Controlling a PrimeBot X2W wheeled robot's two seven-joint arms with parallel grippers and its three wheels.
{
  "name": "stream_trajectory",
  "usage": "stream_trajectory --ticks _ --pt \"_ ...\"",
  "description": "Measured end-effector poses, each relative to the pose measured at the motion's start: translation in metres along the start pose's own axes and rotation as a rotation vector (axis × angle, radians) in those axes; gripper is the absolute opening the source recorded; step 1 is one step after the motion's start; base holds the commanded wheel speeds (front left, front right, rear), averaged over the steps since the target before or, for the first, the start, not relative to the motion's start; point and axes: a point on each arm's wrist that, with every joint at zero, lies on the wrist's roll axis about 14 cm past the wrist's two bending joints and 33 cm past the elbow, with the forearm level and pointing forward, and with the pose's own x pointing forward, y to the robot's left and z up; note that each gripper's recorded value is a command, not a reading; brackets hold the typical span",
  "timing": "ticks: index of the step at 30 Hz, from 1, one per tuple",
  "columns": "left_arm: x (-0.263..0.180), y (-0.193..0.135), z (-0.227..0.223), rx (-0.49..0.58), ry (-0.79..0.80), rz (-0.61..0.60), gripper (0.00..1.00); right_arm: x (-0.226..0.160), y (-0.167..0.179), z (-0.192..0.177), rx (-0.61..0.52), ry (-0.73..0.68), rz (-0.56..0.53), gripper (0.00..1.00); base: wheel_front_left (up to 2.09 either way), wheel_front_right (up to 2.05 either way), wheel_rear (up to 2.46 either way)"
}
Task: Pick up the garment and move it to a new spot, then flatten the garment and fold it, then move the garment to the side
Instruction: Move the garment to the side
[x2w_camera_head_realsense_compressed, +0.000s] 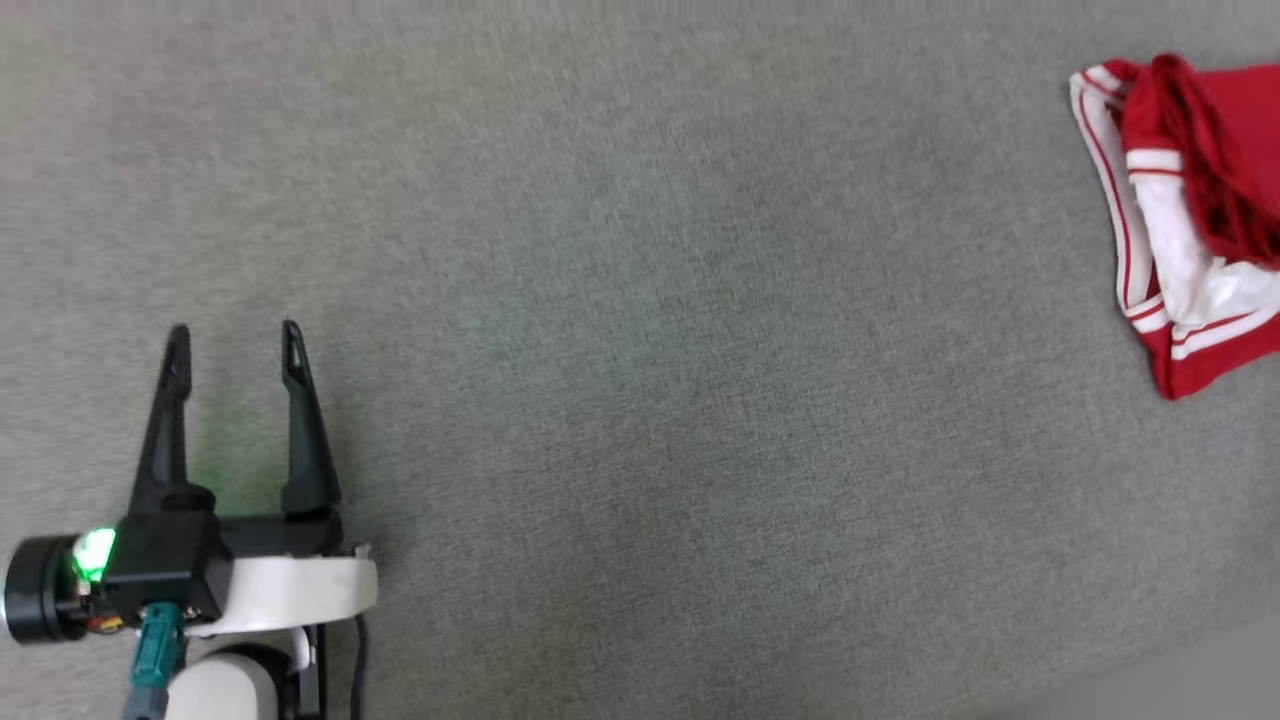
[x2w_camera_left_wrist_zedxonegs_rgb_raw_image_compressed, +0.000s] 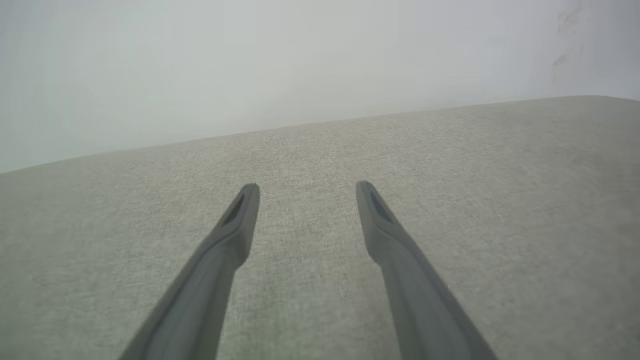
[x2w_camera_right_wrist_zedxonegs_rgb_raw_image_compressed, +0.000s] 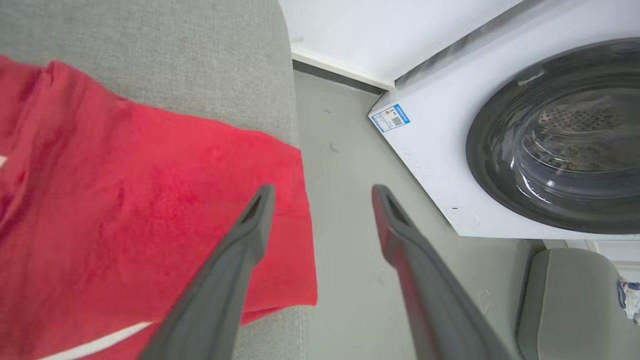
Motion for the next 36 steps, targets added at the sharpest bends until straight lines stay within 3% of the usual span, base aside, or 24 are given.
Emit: stream_trajectory --ticks 3,9,19,26,36 --pt "-0.013 0.002 0.015 0.001 -0.011 0.018 1.0 -0.014 -0.009 0.036 -0.022 -0.174 -0.025 1.0 0.0 0.0 0.0" --pt "-0.041 0.013 0.043 0.012 -0.041 0.07 1.0 -0.06 -0.007 0.121 0.048 -0.624 -0.05 1.0 0.0 0.0 0.0" --pt "-0.086 0.037 0.075 0.045 -0.078 0.163 1.0 -0.161 0.088 0.207 0.2 -1.113 0.113 1.0 0.0 0.0 0.0" --pt "-0.115 0.048 0.086 0.056 -0.093 0.206 1.0 -0.206 0.154 0.191 0.324 -1.173 0.257 1.0 0.0 0.0 0.0" --pt "-0.152 0.052 0.089 0.061 -0.088 0.236 1.0 -0.218 0.193 0.122 0.483 -1.025 0.313 1.0 0.0 0.0 0.0"
